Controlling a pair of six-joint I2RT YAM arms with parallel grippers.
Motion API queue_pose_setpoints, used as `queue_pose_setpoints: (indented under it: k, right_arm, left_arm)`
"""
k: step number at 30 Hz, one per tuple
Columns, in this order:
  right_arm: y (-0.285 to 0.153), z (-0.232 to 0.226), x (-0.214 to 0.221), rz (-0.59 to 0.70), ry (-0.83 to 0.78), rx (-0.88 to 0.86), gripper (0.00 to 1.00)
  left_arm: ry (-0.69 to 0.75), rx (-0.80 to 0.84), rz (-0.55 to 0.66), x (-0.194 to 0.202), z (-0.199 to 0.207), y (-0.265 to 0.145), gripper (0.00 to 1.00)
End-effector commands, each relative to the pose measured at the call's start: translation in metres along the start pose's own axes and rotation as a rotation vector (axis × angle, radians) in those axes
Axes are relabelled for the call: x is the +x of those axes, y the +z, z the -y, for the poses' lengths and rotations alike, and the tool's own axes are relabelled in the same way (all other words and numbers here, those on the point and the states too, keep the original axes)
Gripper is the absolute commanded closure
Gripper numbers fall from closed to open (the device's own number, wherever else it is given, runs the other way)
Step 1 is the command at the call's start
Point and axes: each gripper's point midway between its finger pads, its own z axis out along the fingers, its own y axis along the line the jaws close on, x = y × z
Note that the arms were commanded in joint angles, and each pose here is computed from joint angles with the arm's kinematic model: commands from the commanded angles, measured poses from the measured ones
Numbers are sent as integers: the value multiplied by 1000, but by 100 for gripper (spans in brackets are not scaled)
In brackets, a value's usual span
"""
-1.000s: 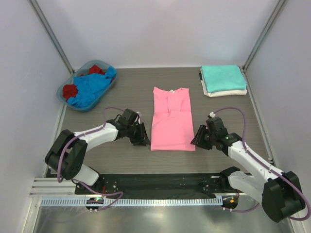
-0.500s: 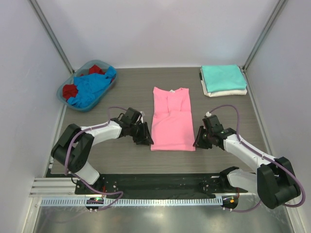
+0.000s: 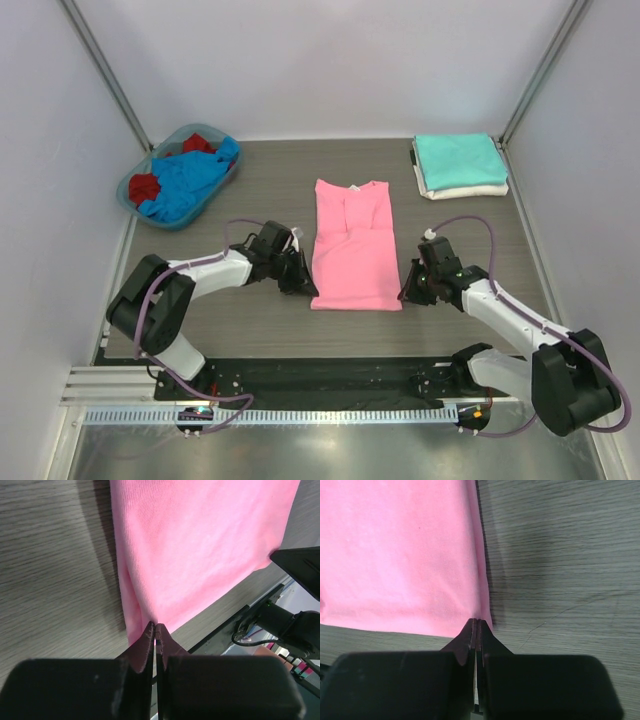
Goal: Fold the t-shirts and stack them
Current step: Fold the tshirt
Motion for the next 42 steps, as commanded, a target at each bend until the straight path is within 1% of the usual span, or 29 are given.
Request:
queue_pose_setpoints:
  k: [1,5,10,16,18,19,20,21,22,23,24,25,27,28,30,33,34,38,42]
  right_arm:
    - [-5,-7,-6,32,10,-27,99]
    - [-6,1,3,14,41,0,99]
    - [-3,20,15,19,84,60,99]
    - [0,28,22,17,122,89,99]
    - [0,27,22,13,121,85,99]
    - [0,25,22,7,118,76,99]
    - [0,23,21,10,118,69,98]
    - [0,23,21,4,118,70,98]
    - [-1,22,20,6,119,67,94]
    - [-2,21,20,5,121,66,94]
    - [-2,21,19,8,121,65,93]
    - [-3,20,18,10,120,63,93]
    - [-3,19,18,11,117,59,92]
    - [-3,20,20,6,118,60,92]
    - [-3,20,20,5,115,59,93]
    - [-4,19,19,12,113,55,93]
    - [-4,18,17,16,109,54,93]
    - [-5,19,15,22,104,59,94]
    - [-4,18,16,19,101,51,94]
  left_arm:
    - [24,71,26,-2,19,-9,100]
    - [12,47,42,4,12,-11,100]
    - [0,23,18,18,1,-3,100]
    - [-6,9,9,19,-4,5,99]
    - [-10,5,11,18,-4,5,96]
    - [-11,-4,19,17,-5,4,91]
    - [-8,-12,33,13,-2,1,79]
    - [-14,-43,25,14,-6,-2,77]
    - [1,-76,48,9,-10,-4,75]
    - [23,-76,82,-3,0,-10,72]
    - [26,-123,81,-3,-5,-14,70]
    - [61,-156,117,-15,-6,-17,69]
    - [93,-198,149,-36,2,-23,65]
    - [131,-227,175,-48,0,-25,64]
    - [165,-235,196,-69,8,-25,62]
    - [237,-240,222,-92,10,-22,62]
    - [236,-250,224,-105,9,-18,62]
    - [192,-224,206,-123,1,-6,64]
    - [213,-202,205,-138,7,3,64]
